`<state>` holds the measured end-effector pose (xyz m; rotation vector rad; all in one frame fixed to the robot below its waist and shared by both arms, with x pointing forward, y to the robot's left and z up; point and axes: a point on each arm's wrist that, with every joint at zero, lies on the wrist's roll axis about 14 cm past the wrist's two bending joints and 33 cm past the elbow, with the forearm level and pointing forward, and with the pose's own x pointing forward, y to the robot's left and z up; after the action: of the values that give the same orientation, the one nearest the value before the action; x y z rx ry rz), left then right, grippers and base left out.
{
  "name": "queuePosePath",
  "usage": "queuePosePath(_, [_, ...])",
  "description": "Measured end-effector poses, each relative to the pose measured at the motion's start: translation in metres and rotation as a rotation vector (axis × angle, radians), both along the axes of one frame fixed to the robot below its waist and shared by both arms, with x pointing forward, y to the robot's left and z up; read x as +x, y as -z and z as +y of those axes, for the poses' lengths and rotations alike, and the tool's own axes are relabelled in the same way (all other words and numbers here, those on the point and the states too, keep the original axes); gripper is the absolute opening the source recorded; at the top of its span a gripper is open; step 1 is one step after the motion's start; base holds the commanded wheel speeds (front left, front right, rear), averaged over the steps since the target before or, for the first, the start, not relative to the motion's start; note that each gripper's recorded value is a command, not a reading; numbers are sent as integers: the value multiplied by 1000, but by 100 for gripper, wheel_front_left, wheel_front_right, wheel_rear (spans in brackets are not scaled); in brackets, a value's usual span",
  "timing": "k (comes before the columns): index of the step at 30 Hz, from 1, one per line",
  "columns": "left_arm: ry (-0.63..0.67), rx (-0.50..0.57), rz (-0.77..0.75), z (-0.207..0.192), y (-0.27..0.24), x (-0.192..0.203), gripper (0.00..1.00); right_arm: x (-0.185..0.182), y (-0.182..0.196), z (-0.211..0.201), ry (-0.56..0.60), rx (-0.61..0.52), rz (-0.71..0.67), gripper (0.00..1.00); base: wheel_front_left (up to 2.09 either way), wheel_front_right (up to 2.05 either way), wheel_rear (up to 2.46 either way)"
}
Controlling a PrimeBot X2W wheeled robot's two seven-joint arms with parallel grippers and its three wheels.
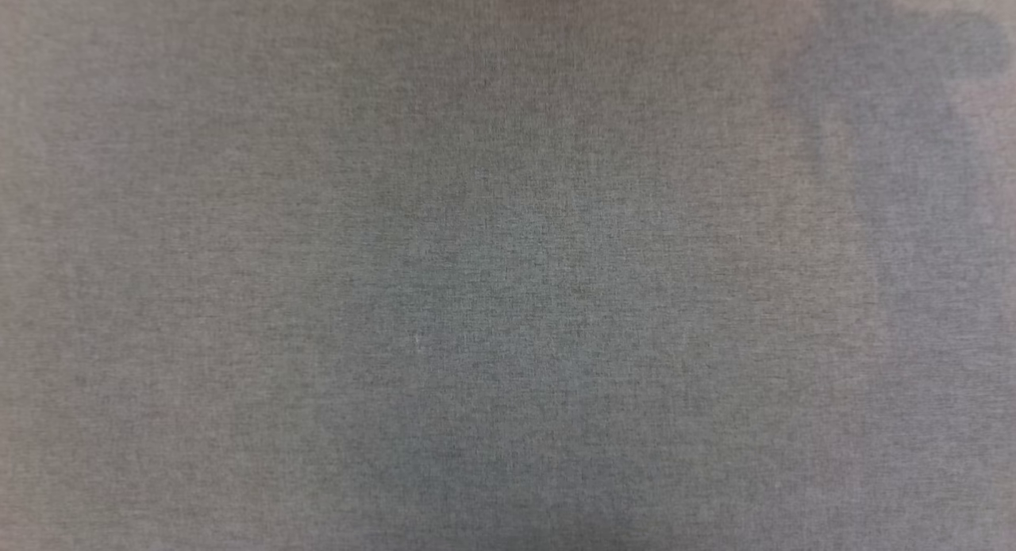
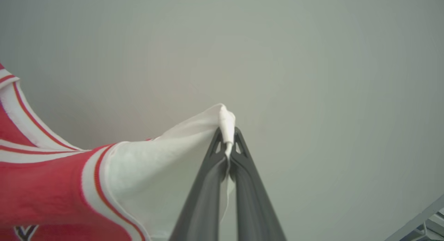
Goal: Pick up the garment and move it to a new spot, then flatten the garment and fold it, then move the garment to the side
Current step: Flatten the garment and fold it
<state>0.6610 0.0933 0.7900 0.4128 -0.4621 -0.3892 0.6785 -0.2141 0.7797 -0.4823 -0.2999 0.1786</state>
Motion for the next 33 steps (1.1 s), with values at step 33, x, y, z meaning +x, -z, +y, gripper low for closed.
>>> queuePosePath(33, [-7,-156,452,40,220,-41,0,-60,219,32,-167,109,420,0,0,0,0])
